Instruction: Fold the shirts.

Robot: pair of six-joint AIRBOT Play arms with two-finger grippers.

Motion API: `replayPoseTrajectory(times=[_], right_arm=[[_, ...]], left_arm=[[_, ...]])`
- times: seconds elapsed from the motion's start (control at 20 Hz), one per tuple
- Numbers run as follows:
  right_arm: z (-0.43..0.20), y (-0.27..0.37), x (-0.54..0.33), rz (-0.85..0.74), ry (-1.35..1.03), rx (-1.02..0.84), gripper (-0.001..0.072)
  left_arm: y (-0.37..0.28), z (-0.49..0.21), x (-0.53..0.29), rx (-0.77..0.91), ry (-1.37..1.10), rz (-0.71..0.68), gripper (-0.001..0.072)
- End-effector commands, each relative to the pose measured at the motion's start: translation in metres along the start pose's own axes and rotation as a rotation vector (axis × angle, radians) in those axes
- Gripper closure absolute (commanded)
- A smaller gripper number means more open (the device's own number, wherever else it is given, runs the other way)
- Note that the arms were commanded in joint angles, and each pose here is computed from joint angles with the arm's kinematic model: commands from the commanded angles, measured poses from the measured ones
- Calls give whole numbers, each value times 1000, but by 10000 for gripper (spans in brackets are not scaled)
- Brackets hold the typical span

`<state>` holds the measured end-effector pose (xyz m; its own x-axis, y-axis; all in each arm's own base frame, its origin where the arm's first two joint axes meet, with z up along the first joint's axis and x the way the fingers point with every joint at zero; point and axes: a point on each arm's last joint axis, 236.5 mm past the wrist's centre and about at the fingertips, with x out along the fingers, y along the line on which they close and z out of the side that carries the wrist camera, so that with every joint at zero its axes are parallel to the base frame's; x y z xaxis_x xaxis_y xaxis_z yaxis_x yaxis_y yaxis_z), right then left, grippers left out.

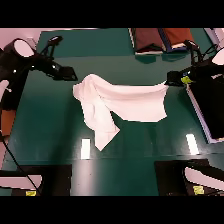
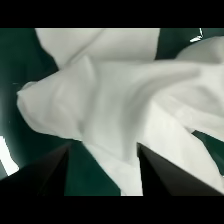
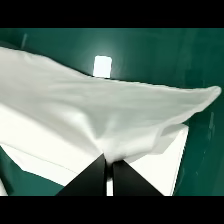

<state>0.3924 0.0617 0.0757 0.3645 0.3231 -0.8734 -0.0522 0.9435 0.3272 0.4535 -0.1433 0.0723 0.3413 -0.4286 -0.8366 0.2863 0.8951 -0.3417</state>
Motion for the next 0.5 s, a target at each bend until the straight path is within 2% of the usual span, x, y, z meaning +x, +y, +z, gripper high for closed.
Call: replayPoseTrajectory(times=[0.0,0.1,0.45], right_arm=[[-1,0,2,-1,4,0,692],[0,0,2,-1,4,0,692],[-1,0,2,1,5,1,692]], left_arm=[[43,-11,6,-140,0,41,207],[56,-28,31,-180,15,51,207],[57,-38,102,-282,4,-54,207]])
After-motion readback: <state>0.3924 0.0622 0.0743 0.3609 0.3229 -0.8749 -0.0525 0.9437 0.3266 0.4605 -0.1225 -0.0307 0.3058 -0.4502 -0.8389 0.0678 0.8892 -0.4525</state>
